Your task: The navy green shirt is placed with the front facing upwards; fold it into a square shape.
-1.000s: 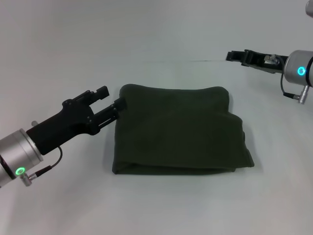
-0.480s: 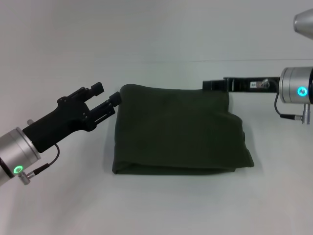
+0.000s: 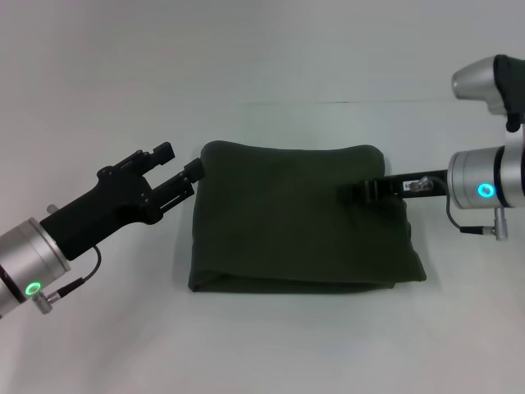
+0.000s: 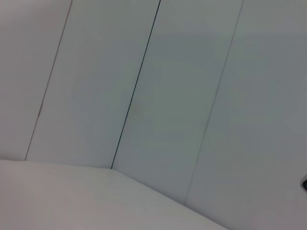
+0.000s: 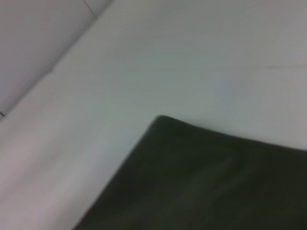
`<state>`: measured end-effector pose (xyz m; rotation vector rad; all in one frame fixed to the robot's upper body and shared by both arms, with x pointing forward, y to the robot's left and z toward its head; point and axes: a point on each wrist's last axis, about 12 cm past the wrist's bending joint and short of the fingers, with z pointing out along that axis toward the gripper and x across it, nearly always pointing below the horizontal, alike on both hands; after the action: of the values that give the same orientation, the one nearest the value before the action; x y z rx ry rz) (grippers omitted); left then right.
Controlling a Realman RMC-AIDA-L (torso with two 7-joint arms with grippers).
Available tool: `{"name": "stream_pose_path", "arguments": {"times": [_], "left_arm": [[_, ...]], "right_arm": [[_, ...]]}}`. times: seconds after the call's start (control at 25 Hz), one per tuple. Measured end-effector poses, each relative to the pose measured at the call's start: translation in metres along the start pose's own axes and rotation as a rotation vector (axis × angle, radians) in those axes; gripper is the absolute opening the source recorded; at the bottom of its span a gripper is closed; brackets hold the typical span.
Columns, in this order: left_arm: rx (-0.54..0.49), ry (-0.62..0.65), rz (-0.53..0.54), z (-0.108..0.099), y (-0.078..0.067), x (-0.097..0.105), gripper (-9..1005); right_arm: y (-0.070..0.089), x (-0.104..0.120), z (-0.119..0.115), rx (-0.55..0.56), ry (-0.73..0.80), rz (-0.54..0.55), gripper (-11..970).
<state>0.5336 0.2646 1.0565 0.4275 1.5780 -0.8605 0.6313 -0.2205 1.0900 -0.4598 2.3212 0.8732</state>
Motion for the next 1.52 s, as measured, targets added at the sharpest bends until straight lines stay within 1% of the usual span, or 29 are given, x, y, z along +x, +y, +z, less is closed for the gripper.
{"name": "stream_pose_path", "arguments": {"times": [0.16,0.4,1.08,1.28,1.52], "left_arm": [[-0.006,0.001,-0.003,0.0,0.0,0.002,675],[-0.015,0.013,0.0,0.003,0.001,0.003,676],[-0.02,0.011,0.003,0.005,0.0,0.005,675],[-0.02,0.011,0.002,0.005,-0.001,0.005,675],[-0.017,0.009,0.001,0.005,-0.001,0.006,676]], "right_arm": [[-0.002,0.006,0.008,0.05,0.028,-0.017,-1],[0.0,0.011,0.016,0.078,0.058,-0.048,-1],[-0.005,0.014,0.016,0.124,0.101,-0.076,-1],[-0.005,0.007,0.013,0.128,0.074,-0.1,-1],[0.005,-0.011,0.011,0.106,0.04,-0.146,-1]]}}
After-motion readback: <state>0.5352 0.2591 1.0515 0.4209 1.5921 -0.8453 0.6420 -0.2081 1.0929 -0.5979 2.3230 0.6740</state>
